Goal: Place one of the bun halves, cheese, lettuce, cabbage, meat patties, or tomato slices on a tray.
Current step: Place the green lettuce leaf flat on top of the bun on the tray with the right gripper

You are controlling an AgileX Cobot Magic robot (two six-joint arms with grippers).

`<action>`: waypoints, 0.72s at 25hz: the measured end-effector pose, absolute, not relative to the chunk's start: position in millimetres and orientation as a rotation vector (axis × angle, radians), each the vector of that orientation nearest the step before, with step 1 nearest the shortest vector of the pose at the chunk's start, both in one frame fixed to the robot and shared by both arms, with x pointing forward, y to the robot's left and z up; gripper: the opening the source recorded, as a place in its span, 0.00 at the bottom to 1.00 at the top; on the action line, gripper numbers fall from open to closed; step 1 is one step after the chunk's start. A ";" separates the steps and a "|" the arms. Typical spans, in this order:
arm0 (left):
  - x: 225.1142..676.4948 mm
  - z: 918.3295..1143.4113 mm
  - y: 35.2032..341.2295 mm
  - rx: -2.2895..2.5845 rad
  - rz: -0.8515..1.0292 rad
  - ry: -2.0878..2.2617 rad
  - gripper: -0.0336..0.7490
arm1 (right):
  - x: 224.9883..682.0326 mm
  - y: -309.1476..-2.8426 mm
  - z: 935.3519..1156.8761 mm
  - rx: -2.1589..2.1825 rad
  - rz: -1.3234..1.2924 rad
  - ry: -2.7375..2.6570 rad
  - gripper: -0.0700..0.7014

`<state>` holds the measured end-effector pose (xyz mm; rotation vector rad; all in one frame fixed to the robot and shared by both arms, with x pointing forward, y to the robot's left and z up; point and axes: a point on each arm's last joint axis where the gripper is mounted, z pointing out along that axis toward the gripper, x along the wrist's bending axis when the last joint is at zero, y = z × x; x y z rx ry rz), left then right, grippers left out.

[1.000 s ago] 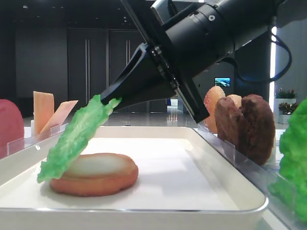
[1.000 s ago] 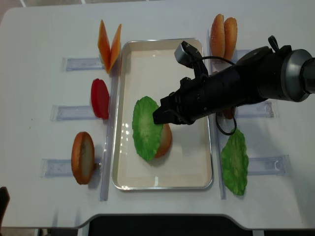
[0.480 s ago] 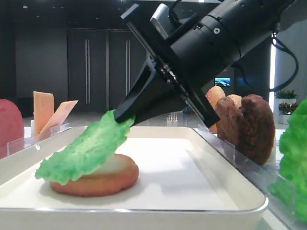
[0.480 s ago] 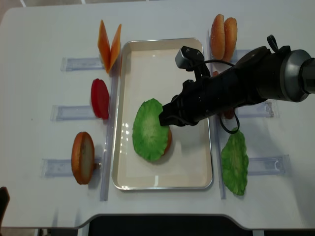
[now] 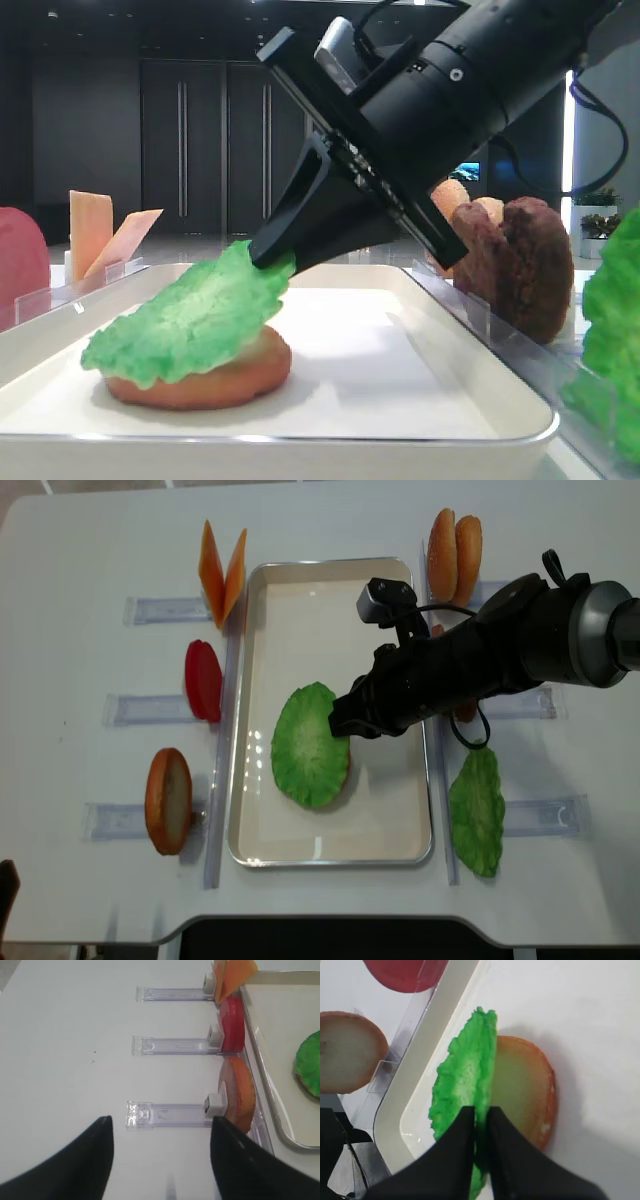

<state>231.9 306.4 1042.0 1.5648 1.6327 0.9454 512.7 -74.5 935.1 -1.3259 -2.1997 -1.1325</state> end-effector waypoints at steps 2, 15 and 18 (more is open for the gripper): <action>231.9 1042.0 306.4 1.565 0.945 1.633 0.64 | 512.8 -75.0 934.5 -1.329 -1.125 -2.210 0.27; 231.9 1042.0 306.4 1.565 0.945 1.633 0.64 | 516.1 -89.1 965.8 -1.318 -1.237 -2.267 0.90; 231.9 1042.0 306.4 1.565 0.945 1.633 0.64 | 513.9 -101.1 993.4 -1.298 -1.323 -2.309 0.90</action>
